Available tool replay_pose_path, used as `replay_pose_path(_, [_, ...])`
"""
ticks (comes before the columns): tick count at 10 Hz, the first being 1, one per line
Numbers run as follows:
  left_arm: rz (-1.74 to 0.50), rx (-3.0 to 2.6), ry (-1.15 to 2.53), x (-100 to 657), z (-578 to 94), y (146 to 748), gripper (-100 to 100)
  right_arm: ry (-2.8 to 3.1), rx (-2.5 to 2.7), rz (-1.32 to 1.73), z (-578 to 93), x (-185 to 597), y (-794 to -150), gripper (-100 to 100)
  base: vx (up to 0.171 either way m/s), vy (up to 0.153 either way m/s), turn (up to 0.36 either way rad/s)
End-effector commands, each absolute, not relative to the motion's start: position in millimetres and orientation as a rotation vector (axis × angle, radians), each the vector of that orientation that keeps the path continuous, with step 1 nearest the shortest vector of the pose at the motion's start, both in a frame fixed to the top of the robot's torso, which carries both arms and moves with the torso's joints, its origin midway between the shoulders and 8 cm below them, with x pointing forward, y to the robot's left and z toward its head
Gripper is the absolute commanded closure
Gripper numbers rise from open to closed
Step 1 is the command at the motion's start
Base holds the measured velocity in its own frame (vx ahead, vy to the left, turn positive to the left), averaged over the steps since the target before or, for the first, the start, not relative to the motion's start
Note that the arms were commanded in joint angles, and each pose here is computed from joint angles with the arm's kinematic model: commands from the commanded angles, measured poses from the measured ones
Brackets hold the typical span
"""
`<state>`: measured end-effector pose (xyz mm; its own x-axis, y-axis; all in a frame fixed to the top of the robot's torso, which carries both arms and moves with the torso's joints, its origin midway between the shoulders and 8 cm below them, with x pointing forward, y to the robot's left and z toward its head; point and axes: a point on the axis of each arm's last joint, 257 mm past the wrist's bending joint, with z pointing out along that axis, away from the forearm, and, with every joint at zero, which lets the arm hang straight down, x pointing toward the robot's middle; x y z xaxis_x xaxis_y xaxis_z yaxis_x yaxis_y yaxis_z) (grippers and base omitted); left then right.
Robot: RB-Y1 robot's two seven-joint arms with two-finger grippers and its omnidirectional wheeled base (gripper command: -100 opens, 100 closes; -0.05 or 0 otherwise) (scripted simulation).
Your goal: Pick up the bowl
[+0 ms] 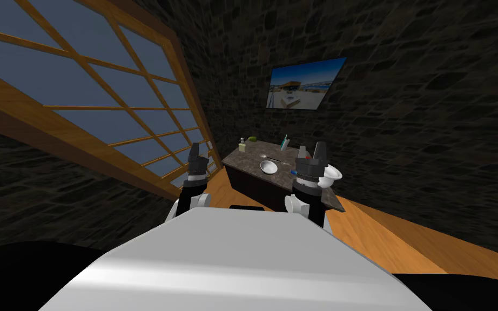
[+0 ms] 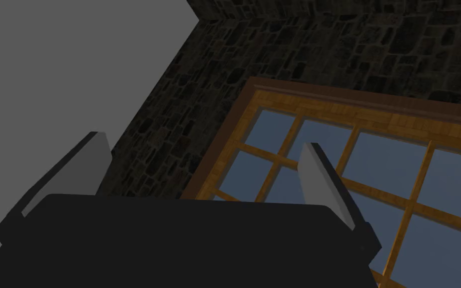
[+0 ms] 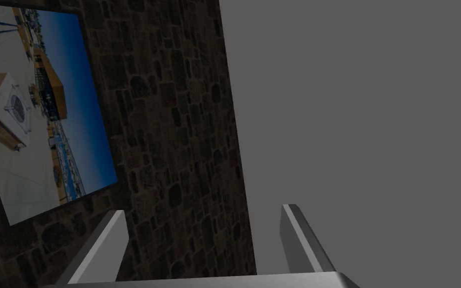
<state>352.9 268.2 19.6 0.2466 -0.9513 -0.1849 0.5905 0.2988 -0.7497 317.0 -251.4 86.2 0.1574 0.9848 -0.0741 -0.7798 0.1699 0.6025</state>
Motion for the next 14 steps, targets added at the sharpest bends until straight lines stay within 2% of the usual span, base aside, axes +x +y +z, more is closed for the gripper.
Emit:
replay_pose_path(1, [-1.146,-0.613,0.708,353,20,268,0,0.582,0.461,1.273,76,317,-251,-100,-0.013,0.033,0.067])
replay_pose_path(7, [-1.146,-0.613,0.708,353,20,268,0,0.869,0.398,0.920,18,313,-272,-100,-0.017,0.081,0.116])
replay_pose_path(14, [-1.146,-0.613,0.708,353,20,268,0,1.086,0.371,0.661,-35,298,-297,-100,0.001,0.053,0.090])
